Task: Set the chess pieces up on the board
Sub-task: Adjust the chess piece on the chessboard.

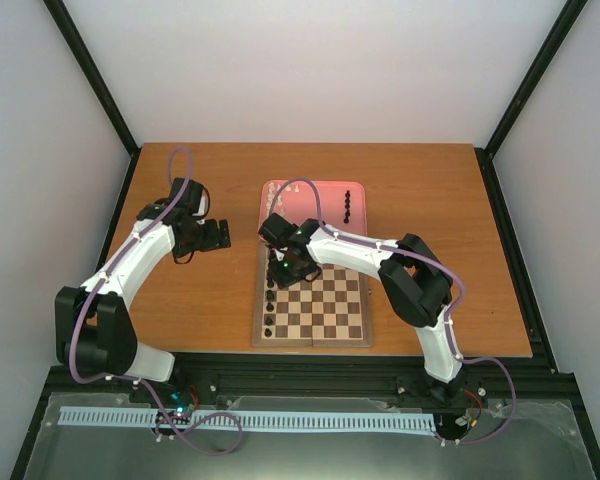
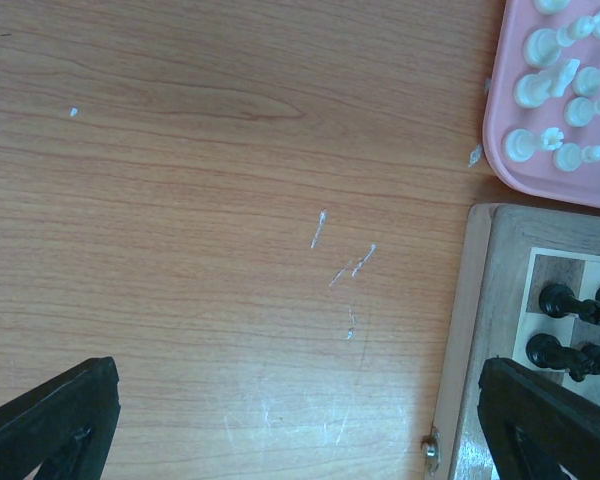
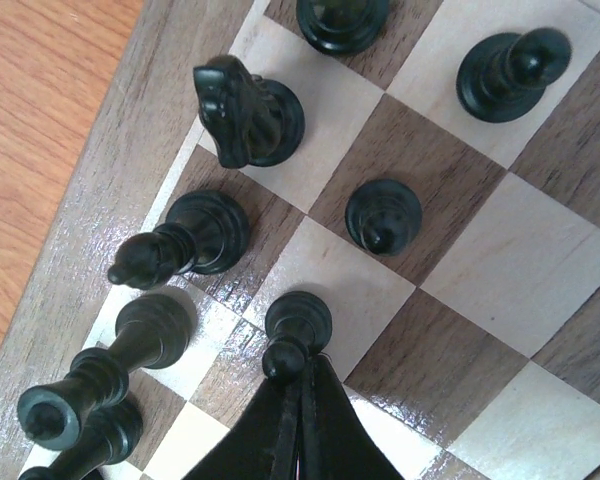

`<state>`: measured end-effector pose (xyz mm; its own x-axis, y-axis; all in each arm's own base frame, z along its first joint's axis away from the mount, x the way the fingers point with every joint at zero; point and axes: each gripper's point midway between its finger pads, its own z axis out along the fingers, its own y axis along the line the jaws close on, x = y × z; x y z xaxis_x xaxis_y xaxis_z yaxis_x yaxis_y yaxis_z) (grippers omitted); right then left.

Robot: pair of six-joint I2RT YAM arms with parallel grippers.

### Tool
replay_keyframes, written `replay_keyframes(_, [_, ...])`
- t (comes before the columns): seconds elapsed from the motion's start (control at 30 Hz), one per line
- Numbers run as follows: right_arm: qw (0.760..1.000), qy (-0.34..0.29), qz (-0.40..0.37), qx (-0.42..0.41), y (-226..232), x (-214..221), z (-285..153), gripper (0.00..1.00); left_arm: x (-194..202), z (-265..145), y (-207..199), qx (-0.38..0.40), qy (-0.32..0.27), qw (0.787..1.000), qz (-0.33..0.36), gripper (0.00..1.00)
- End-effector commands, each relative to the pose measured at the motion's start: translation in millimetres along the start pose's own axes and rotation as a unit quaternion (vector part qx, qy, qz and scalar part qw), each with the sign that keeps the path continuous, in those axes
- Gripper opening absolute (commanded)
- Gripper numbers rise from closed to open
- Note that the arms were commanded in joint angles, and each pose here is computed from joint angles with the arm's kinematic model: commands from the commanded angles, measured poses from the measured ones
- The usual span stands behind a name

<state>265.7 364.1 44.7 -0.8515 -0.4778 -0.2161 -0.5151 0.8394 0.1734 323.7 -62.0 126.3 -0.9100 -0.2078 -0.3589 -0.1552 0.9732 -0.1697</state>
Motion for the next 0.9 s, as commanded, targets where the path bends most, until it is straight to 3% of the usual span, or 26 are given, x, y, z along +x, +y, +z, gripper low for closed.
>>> replay_keyframes(0.0, [1.0,0.004,0.007,0.016,-8,-2,11,0.03,-4,1,-1,0.004,-0.006,1.0,0.005,1.0])
replay_keyframes(0.57, [1.0,0.01,0.004,0.018,-10,7,-2,0.03,-2,3,-2,0.008,-0.002,1.0,0.005,1.0])
replay_keyframes(0.77, [0.999,-0.004,0.006,0.04,-19,13,-36,0.04,-2,1,-3,0.009,-0.004,1.0,0.005,1.0])
replay_keyframes(0.87, [0.998,-0.025,0.016,0.05,-27,10,-63,0.1,-2,1,-3,0.009,-0.005,1.0,0.005,1.0])
